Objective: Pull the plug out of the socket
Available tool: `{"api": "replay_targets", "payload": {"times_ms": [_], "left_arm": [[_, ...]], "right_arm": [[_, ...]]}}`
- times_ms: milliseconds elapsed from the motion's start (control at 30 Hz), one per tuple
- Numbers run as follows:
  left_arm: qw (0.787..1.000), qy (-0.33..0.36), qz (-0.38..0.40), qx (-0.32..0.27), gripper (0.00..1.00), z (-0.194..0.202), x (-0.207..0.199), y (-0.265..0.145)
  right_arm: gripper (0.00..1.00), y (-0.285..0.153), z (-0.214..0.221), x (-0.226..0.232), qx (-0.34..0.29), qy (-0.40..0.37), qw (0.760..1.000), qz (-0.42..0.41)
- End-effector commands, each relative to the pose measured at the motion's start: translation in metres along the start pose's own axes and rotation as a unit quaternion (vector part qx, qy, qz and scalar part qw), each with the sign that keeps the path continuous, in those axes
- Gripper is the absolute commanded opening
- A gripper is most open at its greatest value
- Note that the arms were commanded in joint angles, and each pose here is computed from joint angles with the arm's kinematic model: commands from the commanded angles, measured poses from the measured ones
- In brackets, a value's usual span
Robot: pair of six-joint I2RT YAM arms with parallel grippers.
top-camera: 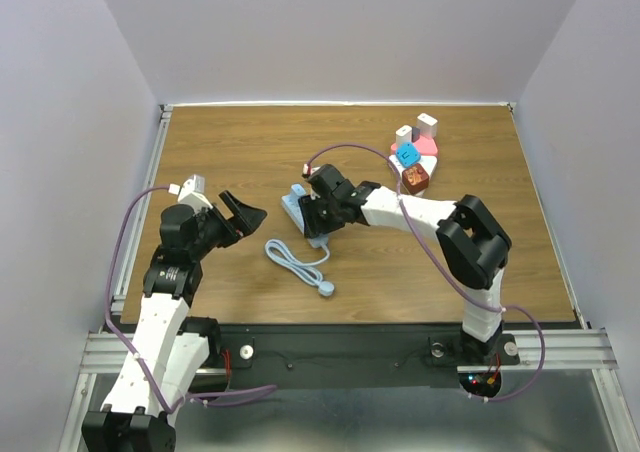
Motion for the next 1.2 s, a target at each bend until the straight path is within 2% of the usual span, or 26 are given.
{"api": "replay_targets", "payload": {"times_ms": [0,133,267,300,333,400,433,600,800,1033,1167], "left_arm": [[0.996,0.037,0.082,-0.003,0.99,-0.006,-0.021,-0.002],[0.988,0.049,0.143,0.006,0.99,-0.006,-0.034,-0.002],[0.983,0.042,0.177,0.02,0.99,-0.003,-0.038,-0.002],[0.981,0.035,0.188,0.019,0.99,-0.004,-0.042,-0.003],[0.979,0.032,0.198,0.022,0.99,-0.002,-0.043,-0.004],[0.974,0.032,0.222,0.012,0.99,-0.002,-0.047,-0.007],[0.972,0.02,0.232,0.014,0.99,-0.001,-0.049,-0.009],[0.963,0.0,0.269,0.012,0.99,0.002,-0.05,-0.01],[0.959,-0.029,0.28,0.026,0.99,0.004,-0.049,-0.003],[0.965,-0.061,0.255,0.007,0.99,-0.003,-0.045,0.008],[0.953,-0.074,0.292,-0.007,0.99,-0.007,-0.054,0.004]], "right_arm": [[0.0,-0.078,-0.045,0.048,-0.064,0.049,0.973,-0.215],[0.0,-0.108,-0.057,0.062,-0.088,0.071,0.948,-0.298],[0.01,-0.126,-0.065,0.058,-0.114,0.122,0.922,-0.349],[0.0,-0.131,-0.068,0.054,-0.115,0.154,0.913,-0.361],[0.0,-0.141,-0.076,0.055,-0.145,0.15,0.899,-0.384],[0.0,-0.144,-0.075,0.05,-0.146,0.186,0.887,-0.396],[0.0,-0.151,-0.08,0.049,-0.166,0.184,0.879,-0.407],[0.0,-0.163,-0.081,0.051,-0.186,0.202,0.837,-0.474],[0.0,-0.171,-0.079,0.053,-0.192,0.189,0.825,-0.497],[0.0,-0.178,-0.073,0.055,-0.189,0.181,0.817,-0.515],[0.0,-0.171,-0.067,0.059,-0.176,0.178,0.819,-0.517]]}}
Point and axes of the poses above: each gripper's point midway between its finger pads, its own y axis out along the fingers, its own x axis along the line the jaws close on, z = x × y, the point moved 8 cm from there along -y, back along the fingers, and after that the axes turned 11 degrees about -y, right-handed, at the moved point
